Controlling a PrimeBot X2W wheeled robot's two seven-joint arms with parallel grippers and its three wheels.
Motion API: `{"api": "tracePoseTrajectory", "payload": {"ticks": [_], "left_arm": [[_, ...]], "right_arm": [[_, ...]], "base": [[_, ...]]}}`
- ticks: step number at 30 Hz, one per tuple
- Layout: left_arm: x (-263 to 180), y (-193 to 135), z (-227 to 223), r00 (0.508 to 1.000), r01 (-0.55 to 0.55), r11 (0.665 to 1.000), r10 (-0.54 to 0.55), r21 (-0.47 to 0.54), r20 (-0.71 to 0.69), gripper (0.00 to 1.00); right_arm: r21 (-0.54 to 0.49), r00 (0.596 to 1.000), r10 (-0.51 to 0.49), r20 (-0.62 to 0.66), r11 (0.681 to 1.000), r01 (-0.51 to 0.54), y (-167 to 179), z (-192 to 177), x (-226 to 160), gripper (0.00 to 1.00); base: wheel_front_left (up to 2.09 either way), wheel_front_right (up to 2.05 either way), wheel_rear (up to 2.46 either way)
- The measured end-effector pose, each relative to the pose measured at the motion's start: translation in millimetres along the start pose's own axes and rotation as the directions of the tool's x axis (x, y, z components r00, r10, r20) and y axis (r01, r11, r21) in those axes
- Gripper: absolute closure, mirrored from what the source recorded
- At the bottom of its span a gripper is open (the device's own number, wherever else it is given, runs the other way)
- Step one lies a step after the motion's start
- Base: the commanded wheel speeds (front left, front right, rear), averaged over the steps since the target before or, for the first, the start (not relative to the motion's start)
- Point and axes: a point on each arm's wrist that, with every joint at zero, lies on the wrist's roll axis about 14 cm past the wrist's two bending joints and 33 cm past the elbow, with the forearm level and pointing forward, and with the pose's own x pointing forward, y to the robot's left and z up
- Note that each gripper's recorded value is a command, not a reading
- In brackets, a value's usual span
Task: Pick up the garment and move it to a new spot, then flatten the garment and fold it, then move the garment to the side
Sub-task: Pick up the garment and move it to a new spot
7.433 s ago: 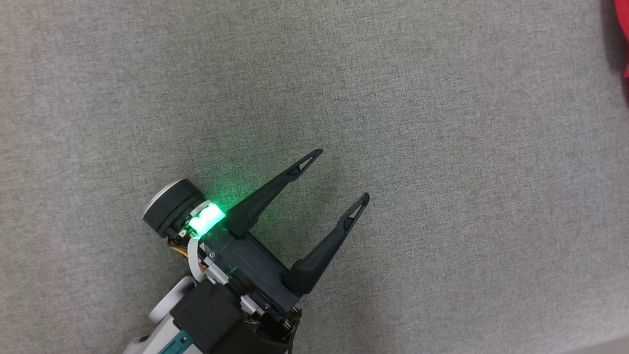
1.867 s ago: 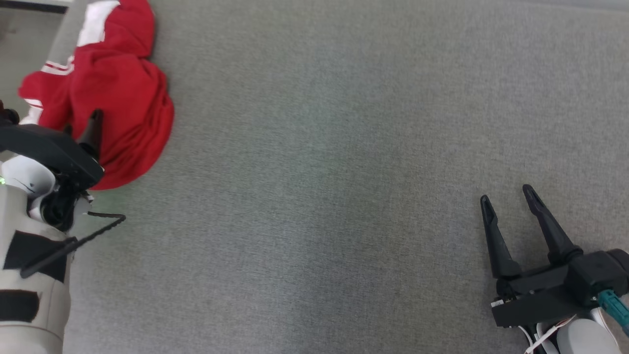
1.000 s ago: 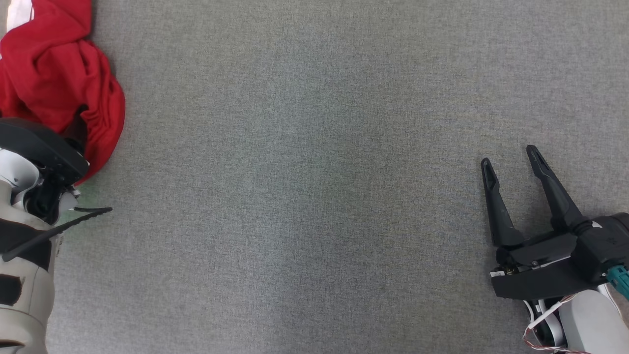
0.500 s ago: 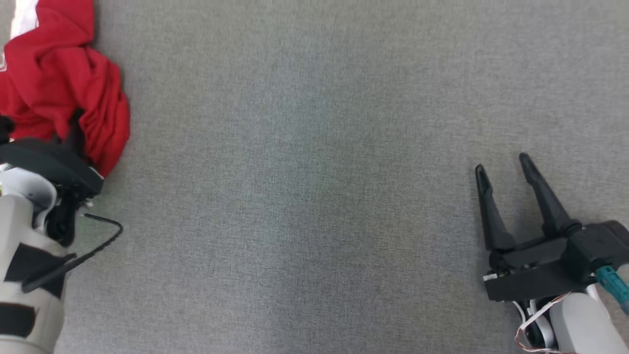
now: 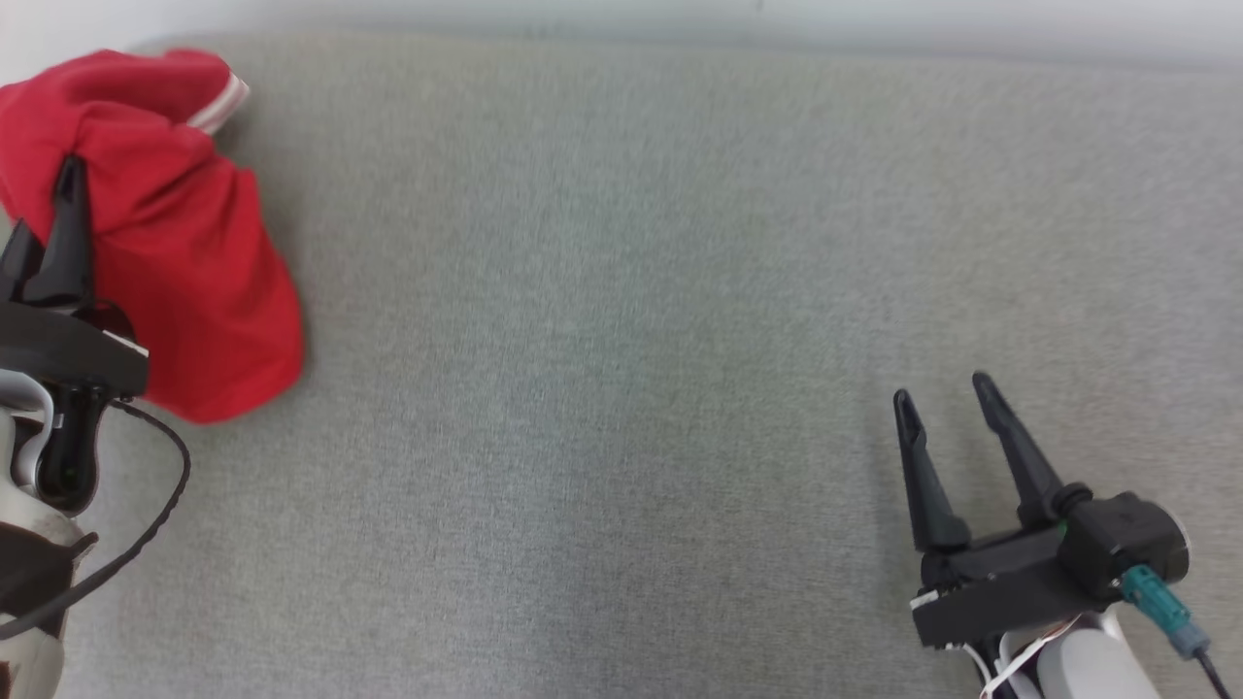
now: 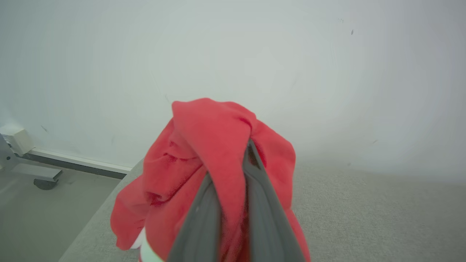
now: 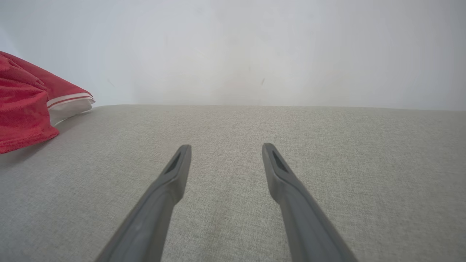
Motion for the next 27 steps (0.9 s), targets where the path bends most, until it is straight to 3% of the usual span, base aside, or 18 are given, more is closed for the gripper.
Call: {"api": "tracePoseTrajectory", "payload": {"ticks": [9,16,21,27], "left_arm": [[-11,-59,82,0.966,0.176,0.984,-0.175,0.010,0.191,1.00],[-25,-131,127,0.896,0.352,0.936,-0.339,0.004,0.286,1.00],[-41,-201,143,0.816,0.512,0.859,-0.479,-0.020,0.324,1.00],[-56,-261,152,0.731,0.644,0.761,-0.581,-0.079,0.358,1.00]], "right_arm": [[-0.006,0.998,-0.036,0.052,0.999,0.037,10,30,-24,0.00],[-0.014,0.991,-0.098,0.088,0.995,0.100,4,49,-48,0.00],[-0.028,0.979,-0.167,0.114,0.985,0.172,-7,61,-72,0.00],[-0.038,0.961,-0.240,0.135,0.968,0.247,-20,71,-95,0.00]], "base": [[0.00,0.00,0.00],[0.00,0.00,0.00],[0.00,0.00,0.00],[0.00,0.00,0.00]]}}
